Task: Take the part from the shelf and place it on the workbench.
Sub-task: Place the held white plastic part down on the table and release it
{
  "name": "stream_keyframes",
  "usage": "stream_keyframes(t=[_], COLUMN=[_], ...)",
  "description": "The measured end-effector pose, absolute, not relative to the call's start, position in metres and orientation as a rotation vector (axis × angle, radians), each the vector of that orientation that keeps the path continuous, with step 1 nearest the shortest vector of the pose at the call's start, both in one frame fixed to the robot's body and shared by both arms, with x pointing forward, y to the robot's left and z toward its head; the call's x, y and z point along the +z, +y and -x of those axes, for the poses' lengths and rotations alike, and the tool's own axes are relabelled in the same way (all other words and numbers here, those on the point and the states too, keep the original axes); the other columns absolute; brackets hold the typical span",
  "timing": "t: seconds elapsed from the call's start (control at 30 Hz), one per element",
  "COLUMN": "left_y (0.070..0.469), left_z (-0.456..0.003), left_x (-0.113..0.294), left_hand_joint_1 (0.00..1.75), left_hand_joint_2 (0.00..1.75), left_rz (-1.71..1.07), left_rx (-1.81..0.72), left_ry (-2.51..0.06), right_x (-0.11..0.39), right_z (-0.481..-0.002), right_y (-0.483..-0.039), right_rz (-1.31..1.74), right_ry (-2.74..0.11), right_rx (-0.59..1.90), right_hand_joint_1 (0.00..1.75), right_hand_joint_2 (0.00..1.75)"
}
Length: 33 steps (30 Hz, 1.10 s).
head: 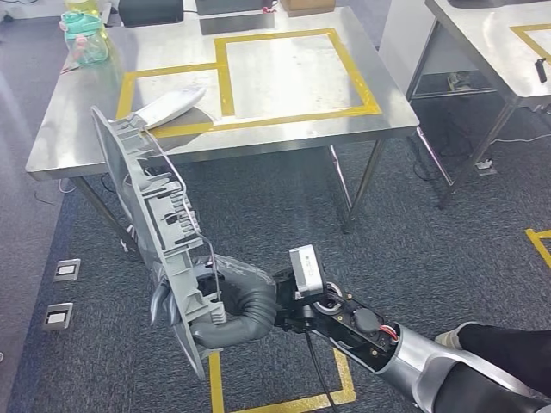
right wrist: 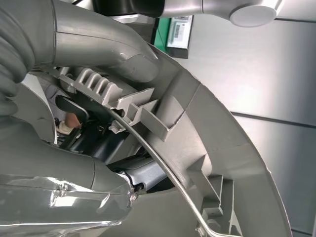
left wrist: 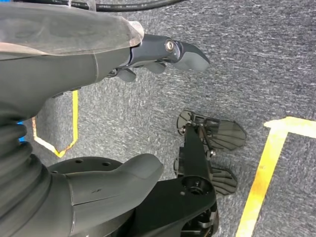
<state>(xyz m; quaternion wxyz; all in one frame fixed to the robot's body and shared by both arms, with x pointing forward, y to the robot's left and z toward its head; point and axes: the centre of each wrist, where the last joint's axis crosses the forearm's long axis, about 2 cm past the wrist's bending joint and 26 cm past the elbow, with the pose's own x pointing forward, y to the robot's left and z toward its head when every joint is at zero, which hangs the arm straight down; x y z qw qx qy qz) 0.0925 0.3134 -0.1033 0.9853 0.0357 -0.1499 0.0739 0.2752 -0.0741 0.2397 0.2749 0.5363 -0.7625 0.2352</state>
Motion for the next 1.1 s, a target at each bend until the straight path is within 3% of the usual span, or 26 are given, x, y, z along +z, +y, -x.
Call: stream_keyframes(t=[1.1], left_y=[0.3122], left_z=[-0.0938], left_x=[-0.1030], left_hand_joint_1=[0.00], left_hand_joint_2=[1.75], left_rz=[-0.066], left_rx=[0.146], left_ry=[-0.303], right_x=[0.2392], right_z=[-0.2742], right_y=[-0.0753], right_rz=[-1.432], right_ry=[-2.048], right_rx=[0.631], right_hand_joint_1=[1.75], right_hand_joint_2=[1.75])
